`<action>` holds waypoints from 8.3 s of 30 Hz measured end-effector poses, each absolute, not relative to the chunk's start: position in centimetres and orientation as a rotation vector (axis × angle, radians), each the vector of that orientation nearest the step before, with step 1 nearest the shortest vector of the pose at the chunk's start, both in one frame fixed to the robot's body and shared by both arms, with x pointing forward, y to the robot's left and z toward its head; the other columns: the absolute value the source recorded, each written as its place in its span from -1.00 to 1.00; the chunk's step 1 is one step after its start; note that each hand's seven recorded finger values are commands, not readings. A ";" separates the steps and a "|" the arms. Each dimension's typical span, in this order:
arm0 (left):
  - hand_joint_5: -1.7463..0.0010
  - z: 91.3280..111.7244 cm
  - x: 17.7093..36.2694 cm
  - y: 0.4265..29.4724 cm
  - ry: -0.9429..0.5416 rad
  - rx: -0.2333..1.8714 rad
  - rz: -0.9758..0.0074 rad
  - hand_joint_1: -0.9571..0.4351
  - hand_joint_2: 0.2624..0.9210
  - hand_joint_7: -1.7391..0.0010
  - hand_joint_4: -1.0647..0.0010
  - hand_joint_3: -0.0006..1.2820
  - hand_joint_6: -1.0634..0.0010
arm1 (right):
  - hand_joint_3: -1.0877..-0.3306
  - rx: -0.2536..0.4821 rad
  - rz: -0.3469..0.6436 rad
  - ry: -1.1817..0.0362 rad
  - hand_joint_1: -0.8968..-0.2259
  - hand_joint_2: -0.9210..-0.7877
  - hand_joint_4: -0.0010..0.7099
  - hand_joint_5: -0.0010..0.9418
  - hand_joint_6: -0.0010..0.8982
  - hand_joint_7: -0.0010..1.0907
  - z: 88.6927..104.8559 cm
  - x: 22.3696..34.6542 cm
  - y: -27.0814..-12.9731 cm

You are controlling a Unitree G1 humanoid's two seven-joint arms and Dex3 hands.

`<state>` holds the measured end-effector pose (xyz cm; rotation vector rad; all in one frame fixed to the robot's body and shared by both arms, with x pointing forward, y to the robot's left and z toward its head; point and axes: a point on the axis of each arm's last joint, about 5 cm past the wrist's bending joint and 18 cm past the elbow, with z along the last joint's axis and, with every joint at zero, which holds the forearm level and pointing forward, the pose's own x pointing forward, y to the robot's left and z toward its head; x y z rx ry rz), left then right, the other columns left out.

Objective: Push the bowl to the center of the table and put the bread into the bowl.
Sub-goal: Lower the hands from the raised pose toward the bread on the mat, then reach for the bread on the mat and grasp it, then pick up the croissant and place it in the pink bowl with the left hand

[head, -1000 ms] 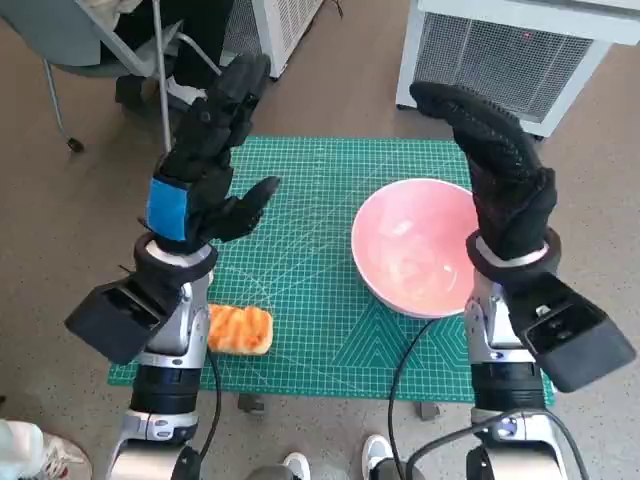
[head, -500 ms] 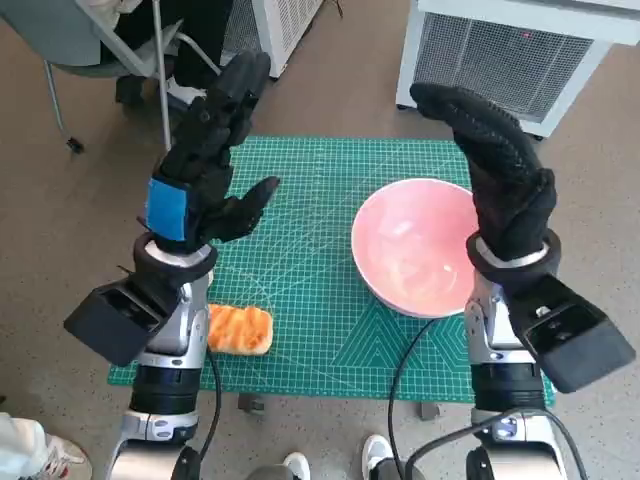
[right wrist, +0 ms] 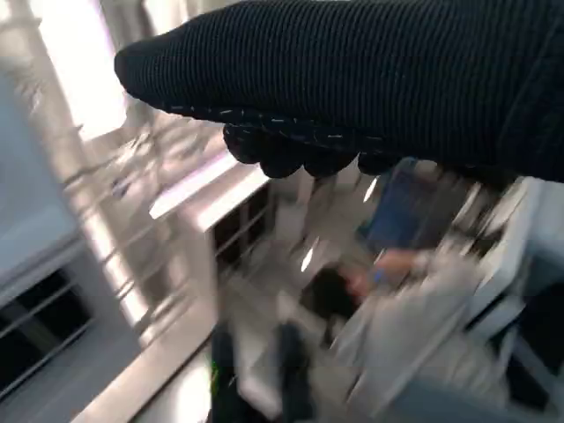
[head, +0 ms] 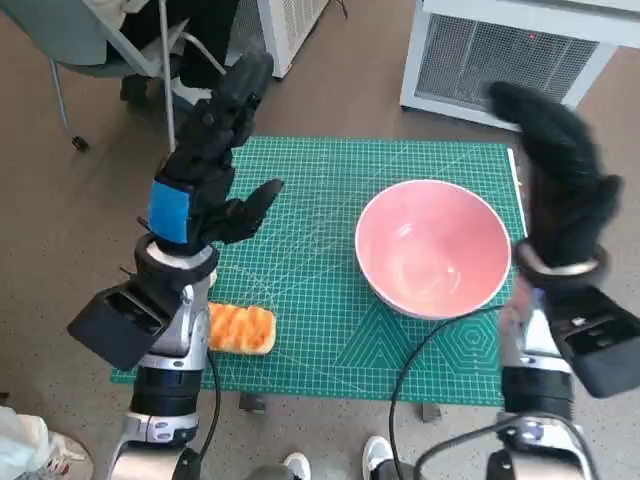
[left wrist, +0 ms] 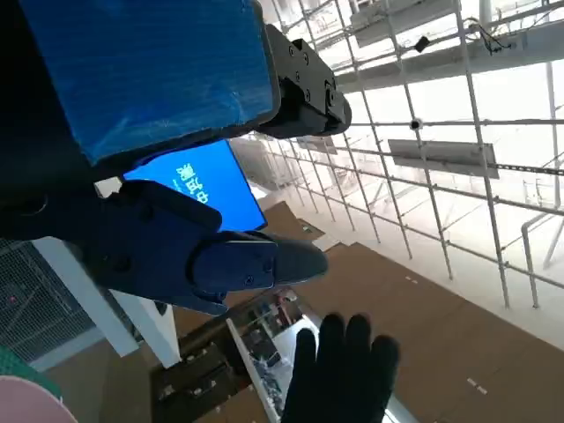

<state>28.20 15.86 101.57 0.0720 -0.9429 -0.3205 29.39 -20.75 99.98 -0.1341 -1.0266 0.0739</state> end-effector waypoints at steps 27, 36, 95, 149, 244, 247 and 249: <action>1.00 101.1 27.9 16.2 -0.922 0.072 -0.317 -0.31 1.00 1.00 0.47 -0.54 0.28 | -0.76 -0.063 -0.282 -0.486 0.45 -1.00 -0.50 -0.85 -1.00 -0.22 91.3 28.6 -22.9; 1.00 101.1 27.7 16.3 -0.911 0.074 -0.318 -0.31 1.00 1.00 0.48 -0.54 0.28 | -0.51 0.055 -0.251 -0.298 0.28 -1.00 -0.51 -0.87 -1.00 -0.10 89.8 29.3 -21.9; 1.00 100.2 23.8 19.6 -0.859 0.228 -0.194 -0.38 1.00 1.00 0.48 -0.51 0.31 | -0.44 0.306 -0.005 -0.145 0.16 -1.00 -0.54 -1.00 -0.89 -0.34 93.5 33.8 -13.7; 0.99 99.4 21.5 22.3 0.094 1.168 -0.682 -0.23 0.93 0.97 0.40 -0.99 0.26 | -0.23 -0.038 0.381 -1.110 0.03 -1.00 -0.28 -0.89 -1.00 0.22 103.6 31.2 -16.5; -0.30 107.7 31.1 9.7 -0.520 1.191 -0.600 0.37 1.00 -0.50 -0.28 -0.82 0.01 | -0.33 -0.034 0.358 -1.110 0.13 -1.00 -0.47 -0.68 -1.00 0.04 103.1 30.6 -16.6; -0.24 107.0 31.4 9.3 -0.476 1.194 -0.626 0.35 0.96 -0.46 0.04 -0.69 0.22 | -0.34 -0.044 0.356 -1.109 0.13 -1.00 -0.48 -0.67 -1.00 0.04 103.1 30.5 -16.6; 0.45 106.5 31.7 9.2 -0.436 1.206 -0.654 0.25 0.95 0.22 0.16 -0.82 0.21 | -0.34 -0.050 0.355 -1.110 0.13 -1.00 -0.60 -0.50 -1.00 0.04 103.1 30.4 -16.6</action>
